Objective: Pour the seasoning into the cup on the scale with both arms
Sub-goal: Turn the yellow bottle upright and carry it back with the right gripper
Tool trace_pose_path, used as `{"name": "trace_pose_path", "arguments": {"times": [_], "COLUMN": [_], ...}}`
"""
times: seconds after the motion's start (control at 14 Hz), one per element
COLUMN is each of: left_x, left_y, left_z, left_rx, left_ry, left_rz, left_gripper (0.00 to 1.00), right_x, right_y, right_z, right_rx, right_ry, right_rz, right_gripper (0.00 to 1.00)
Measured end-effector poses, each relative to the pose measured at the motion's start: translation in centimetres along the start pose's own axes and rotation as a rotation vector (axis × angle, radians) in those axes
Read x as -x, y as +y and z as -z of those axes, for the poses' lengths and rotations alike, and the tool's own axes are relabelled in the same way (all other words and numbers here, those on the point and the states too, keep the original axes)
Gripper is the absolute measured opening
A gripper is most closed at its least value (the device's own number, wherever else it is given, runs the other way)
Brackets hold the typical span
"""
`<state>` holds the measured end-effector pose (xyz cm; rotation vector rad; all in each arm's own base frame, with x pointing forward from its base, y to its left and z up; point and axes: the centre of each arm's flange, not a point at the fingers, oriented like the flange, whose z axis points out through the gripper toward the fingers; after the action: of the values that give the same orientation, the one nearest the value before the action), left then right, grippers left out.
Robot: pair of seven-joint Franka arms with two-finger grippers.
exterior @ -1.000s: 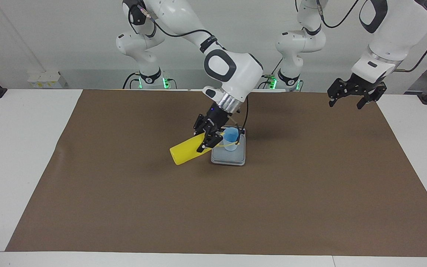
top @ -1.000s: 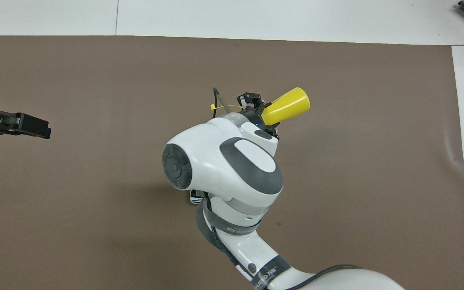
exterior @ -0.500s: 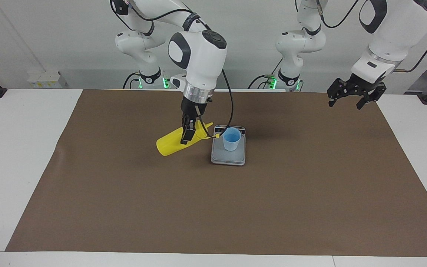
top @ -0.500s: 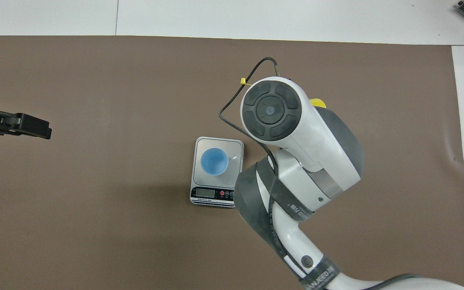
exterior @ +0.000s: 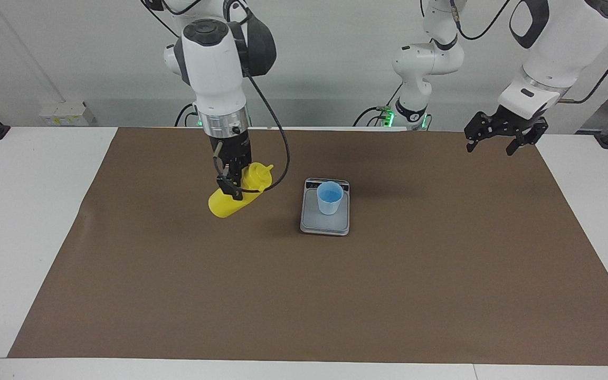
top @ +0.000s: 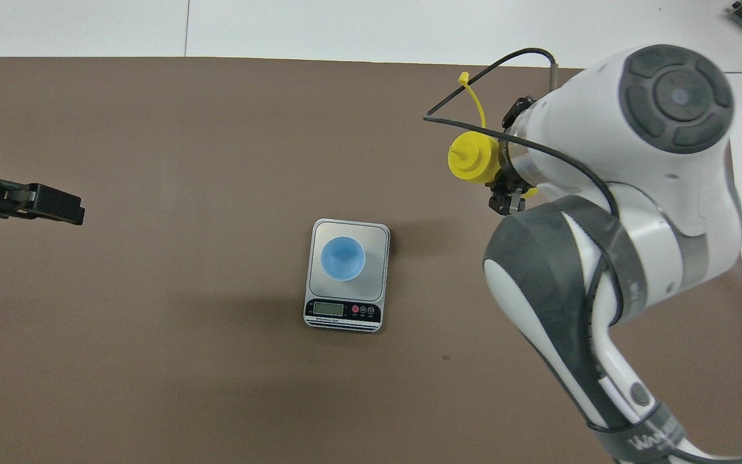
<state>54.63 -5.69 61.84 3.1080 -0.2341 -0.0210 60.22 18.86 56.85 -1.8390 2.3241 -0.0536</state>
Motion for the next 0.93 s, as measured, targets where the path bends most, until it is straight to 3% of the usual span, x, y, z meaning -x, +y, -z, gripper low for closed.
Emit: {"name": "trace_pose_path", "arguments": {"times": [0.64,0.93], "left_x": [0.0,0.0], "left_y": [0.0,0.1], "left_z": [0.0,-0.2], "left_rx": [0.000,0.000], "left_ry": [-0.001,-0.003], "left_rz": [0.000,-0.001], "left_gripper": [1.00,1.00], "right_x": [-5.7,-9.8], "right_y": [-1.7,-2.1], "right_z": [0.3,-0.6], "right_rx": [0.122,0.157], "right_ry": [-0.268,-0.339], "right_rz": [-0.076,-0.095], "right_gripper": [0.50,0.50]}}
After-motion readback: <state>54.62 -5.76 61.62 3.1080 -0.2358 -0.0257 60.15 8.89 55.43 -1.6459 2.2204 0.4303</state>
